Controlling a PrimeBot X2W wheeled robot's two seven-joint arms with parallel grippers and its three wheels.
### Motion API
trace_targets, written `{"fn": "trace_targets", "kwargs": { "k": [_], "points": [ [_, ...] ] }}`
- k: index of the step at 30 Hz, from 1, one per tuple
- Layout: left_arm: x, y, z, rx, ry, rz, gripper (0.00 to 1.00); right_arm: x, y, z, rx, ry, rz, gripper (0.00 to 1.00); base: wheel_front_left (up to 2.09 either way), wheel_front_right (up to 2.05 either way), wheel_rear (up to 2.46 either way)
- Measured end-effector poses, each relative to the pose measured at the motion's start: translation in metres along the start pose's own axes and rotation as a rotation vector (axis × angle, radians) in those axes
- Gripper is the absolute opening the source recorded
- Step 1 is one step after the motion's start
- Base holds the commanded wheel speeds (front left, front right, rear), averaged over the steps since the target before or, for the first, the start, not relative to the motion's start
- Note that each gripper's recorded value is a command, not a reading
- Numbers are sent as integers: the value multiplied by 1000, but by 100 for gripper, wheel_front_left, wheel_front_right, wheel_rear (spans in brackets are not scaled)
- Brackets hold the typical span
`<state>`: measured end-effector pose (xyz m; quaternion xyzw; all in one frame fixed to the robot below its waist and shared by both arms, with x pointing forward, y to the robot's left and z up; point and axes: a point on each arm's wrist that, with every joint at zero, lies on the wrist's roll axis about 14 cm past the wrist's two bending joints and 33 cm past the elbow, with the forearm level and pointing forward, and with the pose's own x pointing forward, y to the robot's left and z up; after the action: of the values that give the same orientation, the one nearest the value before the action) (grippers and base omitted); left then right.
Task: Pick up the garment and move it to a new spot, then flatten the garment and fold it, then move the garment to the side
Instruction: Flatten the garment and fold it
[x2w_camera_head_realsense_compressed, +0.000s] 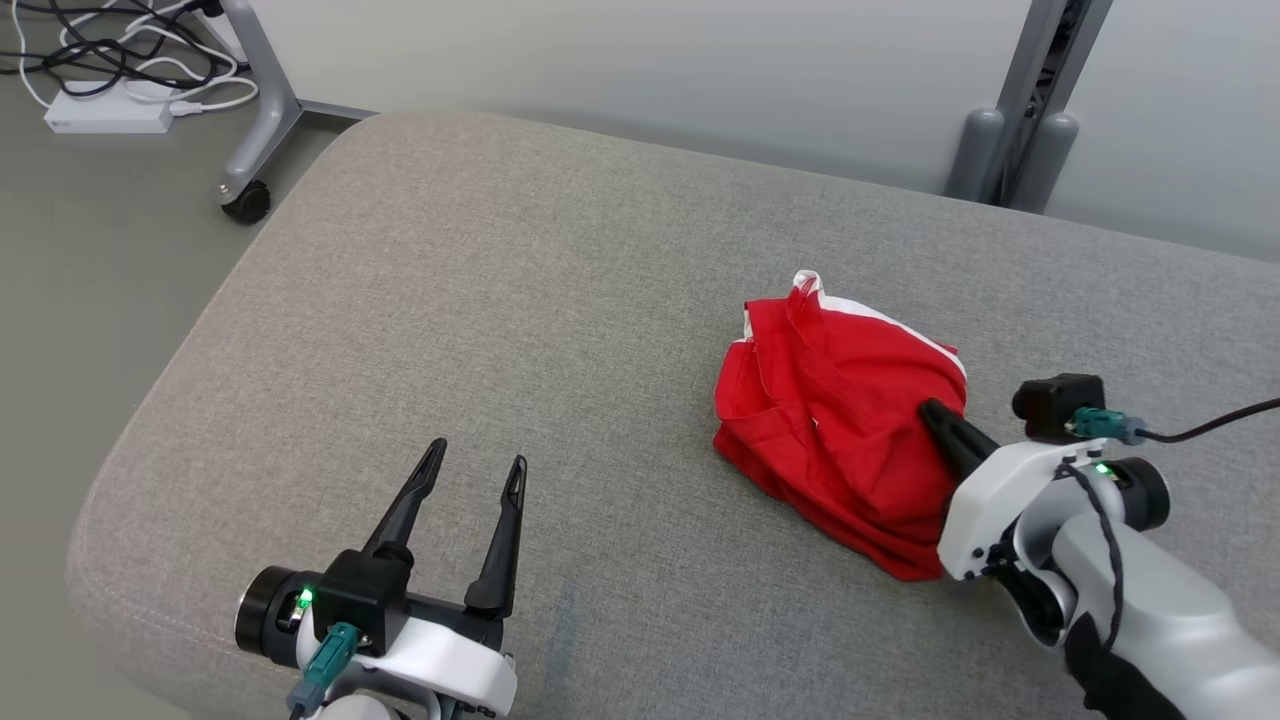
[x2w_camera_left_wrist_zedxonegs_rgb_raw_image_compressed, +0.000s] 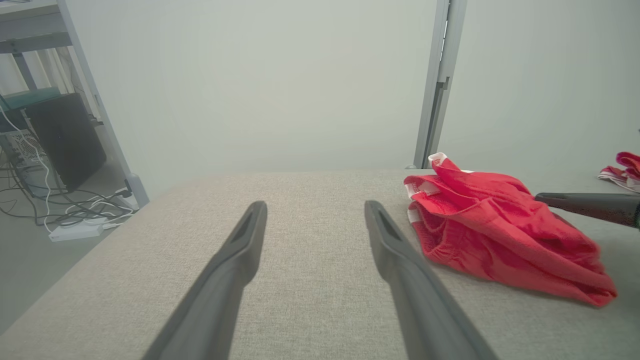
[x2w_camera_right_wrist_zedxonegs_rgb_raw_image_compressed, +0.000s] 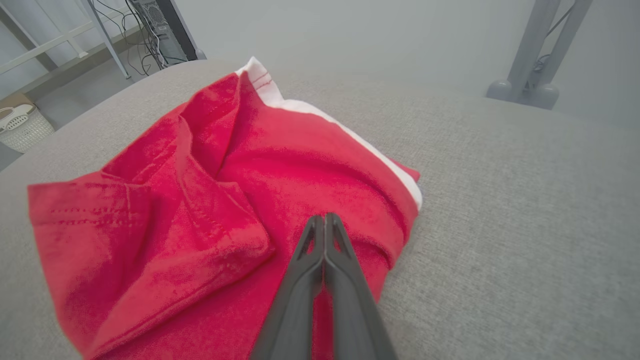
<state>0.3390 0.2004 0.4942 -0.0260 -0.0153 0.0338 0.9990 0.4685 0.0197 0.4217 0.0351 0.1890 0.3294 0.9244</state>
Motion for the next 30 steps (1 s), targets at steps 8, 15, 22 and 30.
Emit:
{"fn": "trace_targets", "kwargs": {
  "k": [8,15,22,30],
  "points": [
    [0,3,1,2,-2,5,100,8,41,-3,17,-11,91,0,0,0,0],
    [-3,3,3,3,-8,6,100,11,85,0,58,-32,182,0,0,0,0],
    [-7,8,6,2,-15,23,100,5,120,-17,62,11,257,0,0,0,0],
    [-7,9,8,0,-25,28,100,4,97,6,132,-51,205,100,0,0,0]
  ]
}}
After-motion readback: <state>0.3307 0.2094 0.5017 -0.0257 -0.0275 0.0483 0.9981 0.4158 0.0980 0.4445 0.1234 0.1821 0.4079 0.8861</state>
